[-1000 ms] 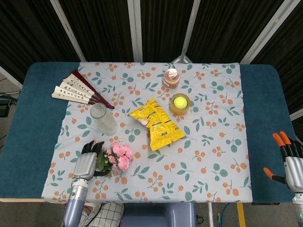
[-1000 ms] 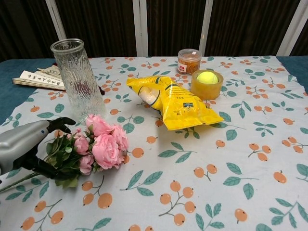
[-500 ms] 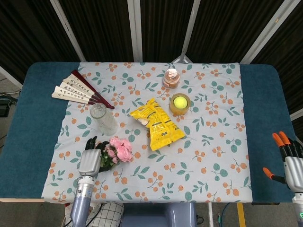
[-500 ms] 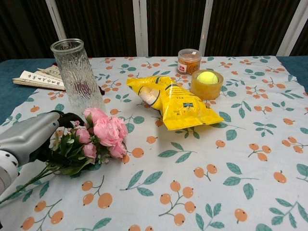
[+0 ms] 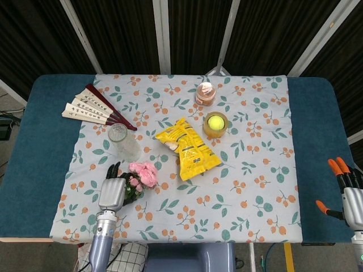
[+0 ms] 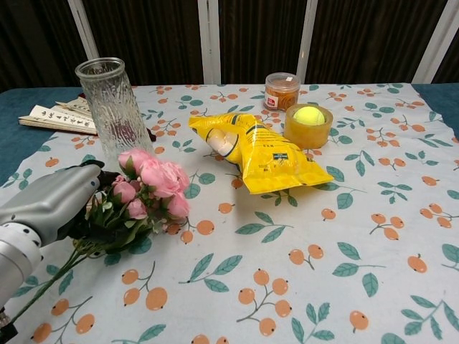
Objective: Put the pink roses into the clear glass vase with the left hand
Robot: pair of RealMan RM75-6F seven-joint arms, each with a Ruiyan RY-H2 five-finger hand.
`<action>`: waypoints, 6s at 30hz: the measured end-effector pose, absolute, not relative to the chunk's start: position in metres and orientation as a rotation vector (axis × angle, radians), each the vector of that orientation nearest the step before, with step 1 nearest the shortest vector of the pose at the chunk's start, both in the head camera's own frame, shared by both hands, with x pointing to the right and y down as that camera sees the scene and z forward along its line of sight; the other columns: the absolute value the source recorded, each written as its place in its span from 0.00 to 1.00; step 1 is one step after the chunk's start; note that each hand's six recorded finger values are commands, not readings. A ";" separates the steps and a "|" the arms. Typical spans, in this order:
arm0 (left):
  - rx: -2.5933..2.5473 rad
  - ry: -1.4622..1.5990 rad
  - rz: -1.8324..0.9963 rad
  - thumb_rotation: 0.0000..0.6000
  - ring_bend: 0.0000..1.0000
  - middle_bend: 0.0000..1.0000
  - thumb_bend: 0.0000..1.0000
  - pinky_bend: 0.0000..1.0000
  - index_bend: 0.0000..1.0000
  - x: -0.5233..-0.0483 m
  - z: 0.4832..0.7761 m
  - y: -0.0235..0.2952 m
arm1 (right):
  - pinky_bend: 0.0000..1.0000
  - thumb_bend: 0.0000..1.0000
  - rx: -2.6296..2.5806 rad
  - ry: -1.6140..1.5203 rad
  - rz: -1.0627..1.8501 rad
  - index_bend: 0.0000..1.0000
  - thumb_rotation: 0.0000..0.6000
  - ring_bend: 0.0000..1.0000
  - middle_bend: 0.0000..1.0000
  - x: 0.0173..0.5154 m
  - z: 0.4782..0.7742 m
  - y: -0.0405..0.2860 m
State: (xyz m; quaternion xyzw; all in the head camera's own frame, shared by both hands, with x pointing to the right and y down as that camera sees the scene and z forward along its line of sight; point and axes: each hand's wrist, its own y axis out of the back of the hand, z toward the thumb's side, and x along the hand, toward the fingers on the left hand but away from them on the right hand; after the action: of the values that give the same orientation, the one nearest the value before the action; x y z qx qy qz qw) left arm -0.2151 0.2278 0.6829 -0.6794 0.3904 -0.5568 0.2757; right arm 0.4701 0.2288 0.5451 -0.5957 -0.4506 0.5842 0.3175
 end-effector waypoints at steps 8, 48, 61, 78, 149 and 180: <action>-1.786 1.061 -1.468 1.00 0.03 0.50 0.55 0.00 0.54 -0.216 0.679 0.222 | 0.00 0.22 -1.585 -1.187 1.534 0.11 1.00 0.02 0.02 0.470 0.546 0.229; -1.821 1.077 -0.211 1.00 0.06 0.51 0.53 0.03 0.53 -0.184 0.498 0.120 | 0.00 0.22 -1.598 -1.189 1.555 0.11 1.00 0.02 0.02 0.469 0.553 0.230; -1.612 1.170 0.146 1.00 0.07 0.50 0.52 0.07 0.52 -0.211 0.469 0.095 | 0.00 0.22 -1.604 -1.191 1.567 0.11 1.00 0.02 0.02 0.471 0.555 0.231; -1.652 1.367 0.046 1.00 0.07 0.50 0.51 0.09 0.52 -0.247 0.483 0.043 | 0.00 0.22 -1.594 -1.166 1.596 0.11 1.00 0.02 0.02 0.471 0.561 0.231; -1.660 1.308 -0.171 1.00 0.09 0.51 0.50 0.10 0.52 -0.213 0.589 -0.005 | 0.00 0.22 -1.528 -1.210 1.665 0.11 1.00 0.02 0.02 0.488 0.582 0.223; -1.666 1.264 -0.322 1.00 0.04 0.33 0.42 0.06 0.41 -0.232 0.611 -0.004 | 0.00 0.22 -1.544 -1.214 1.674 0.11 1.00 0.02 0.02 0.488 0.588 0.223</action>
State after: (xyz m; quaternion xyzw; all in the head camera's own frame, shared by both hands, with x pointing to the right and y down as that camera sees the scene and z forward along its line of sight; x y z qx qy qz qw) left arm -0.2321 -0.0043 0.6108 -0.6860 0.5204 -0.1326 0.4909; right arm 0.4881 0.2231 0.5882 -0.5750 -0.4521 0.6234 0.2765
